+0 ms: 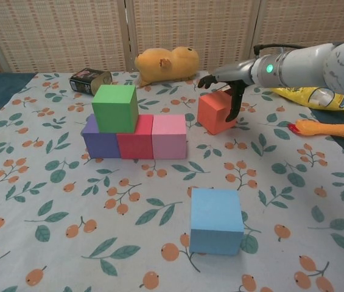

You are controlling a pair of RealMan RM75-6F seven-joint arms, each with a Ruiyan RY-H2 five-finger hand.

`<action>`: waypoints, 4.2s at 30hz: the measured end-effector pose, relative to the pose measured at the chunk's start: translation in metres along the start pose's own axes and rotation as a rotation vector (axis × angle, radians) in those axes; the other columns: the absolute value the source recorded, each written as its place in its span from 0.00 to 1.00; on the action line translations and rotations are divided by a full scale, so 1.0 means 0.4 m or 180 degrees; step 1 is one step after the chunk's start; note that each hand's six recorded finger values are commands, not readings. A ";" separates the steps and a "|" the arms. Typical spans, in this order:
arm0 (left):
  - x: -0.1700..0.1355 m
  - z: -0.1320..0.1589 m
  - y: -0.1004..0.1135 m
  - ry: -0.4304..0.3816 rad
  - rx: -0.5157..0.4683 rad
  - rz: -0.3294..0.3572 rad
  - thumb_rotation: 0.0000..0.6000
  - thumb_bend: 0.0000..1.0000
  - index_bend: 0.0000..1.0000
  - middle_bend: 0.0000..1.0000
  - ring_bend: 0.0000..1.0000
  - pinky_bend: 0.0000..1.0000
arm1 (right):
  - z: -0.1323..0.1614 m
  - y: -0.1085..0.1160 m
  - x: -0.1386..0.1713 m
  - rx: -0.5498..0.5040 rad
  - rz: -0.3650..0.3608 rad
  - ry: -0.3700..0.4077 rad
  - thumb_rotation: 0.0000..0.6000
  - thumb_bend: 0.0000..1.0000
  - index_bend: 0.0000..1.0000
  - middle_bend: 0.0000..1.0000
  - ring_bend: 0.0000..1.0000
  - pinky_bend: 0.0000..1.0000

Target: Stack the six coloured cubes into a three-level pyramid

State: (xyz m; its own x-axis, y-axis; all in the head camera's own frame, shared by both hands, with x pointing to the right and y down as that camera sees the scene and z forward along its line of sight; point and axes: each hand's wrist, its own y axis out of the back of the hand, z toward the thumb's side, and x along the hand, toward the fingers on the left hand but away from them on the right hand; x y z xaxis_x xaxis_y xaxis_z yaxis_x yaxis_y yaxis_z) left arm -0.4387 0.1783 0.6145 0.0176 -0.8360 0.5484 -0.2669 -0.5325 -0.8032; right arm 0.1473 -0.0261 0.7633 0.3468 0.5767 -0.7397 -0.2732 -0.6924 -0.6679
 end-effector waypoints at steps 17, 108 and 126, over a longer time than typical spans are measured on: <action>-0.035 -0.007 -0.007 -0.0106 -0.0166 0.0037 1.00 0.32 0.20 0.05 0.10 0.18 | -0.014 0.017 0.045 -0.0342 -0.0122 0.0077 1.00 0.11 0.28 0.40 0.20 0.12; -0.089 0.021 -0.043 -0.0213 0.0014 -0.0046 1.00 0.32 0.19 0.01 0.09 0.17 | 0.205 0.160 0.214 -0.0521 -0.0152 -0.0032 1.00 0.00 0.38 0.42 0.26 0.15; -0.093 0.027 -0.059 -0.0280 -0.0030 -0.0128 1.00 0.32 0.19 0.01 0.08 0.17 | 0.319 0.152 0.153 -0.0412 -0.0056 -0.0221 1.00 0.00 0.36 0.42 0.26 0.15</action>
State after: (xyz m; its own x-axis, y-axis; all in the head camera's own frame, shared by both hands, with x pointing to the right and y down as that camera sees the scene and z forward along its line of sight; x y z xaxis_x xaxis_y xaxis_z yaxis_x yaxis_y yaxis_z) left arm -0.4228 0.2207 0.6105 0.1130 -0.8226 0.5573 -0.2734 -0.5650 -0.7785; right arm 0.0376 0.0225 0.6668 0.2865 0.6147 -0.7349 -0.1480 -0.7295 -0.6678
